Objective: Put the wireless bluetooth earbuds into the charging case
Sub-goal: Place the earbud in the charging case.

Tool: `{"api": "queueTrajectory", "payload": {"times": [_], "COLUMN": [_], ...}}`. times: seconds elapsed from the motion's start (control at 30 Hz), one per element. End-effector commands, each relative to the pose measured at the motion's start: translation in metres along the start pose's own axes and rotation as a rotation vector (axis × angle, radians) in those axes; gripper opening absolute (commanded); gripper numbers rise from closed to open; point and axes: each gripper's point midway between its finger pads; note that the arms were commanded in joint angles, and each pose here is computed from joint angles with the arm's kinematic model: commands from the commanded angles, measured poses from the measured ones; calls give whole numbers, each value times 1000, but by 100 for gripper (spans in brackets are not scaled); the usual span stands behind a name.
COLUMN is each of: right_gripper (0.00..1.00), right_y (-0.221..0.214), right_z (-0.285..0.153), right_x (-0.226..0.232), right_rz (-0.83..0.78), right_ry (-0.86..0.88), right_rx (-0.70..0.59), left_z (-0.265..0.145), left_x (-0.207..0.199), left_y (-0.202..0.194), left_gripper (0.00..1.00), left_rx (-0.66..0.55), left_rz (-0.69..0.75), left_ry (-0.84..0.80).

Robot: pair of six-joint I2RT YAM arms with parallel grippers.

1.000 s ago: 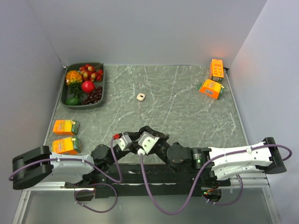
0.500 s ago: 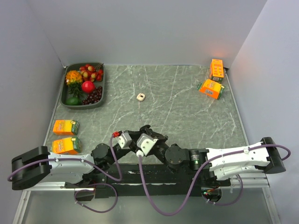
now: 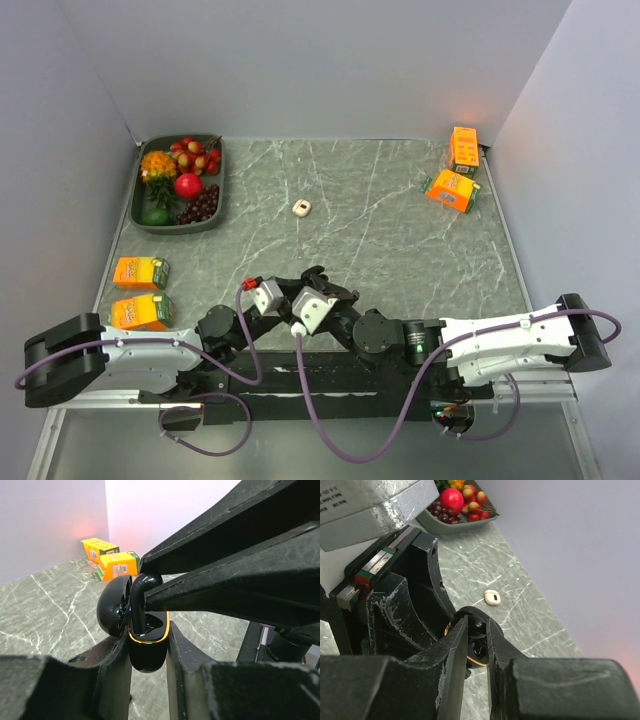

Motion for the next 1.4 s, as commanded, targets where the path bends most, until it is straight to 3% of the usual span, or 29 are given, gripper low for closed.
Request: {"api": "queueTrajectory", "payload": {"times": [0.0, 1.37], "right_gripper": [0, 0], "right_y": [4, 8], "right_z": [-3, -5], "right_x": [-9, 17], "right_rz": [28, -89], "right_ry": [-39, -8], "right_rx": [-11, -28], "left_z": [7, 12], "left_x": [-8, -7], "left_y": [27, 38], "left_gripper": [1, 1], "left_rx": [-83, -103], "left_rz": [-36, -27], "left_ry": [-19, -8]}}
Point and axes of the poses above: each gripper's point midway between its finger pads, its own z axis out along the fingers, its own x axis along the line the jaws close on, y = z × x, and after that the axes turned 14 degrees about -z, right-handed
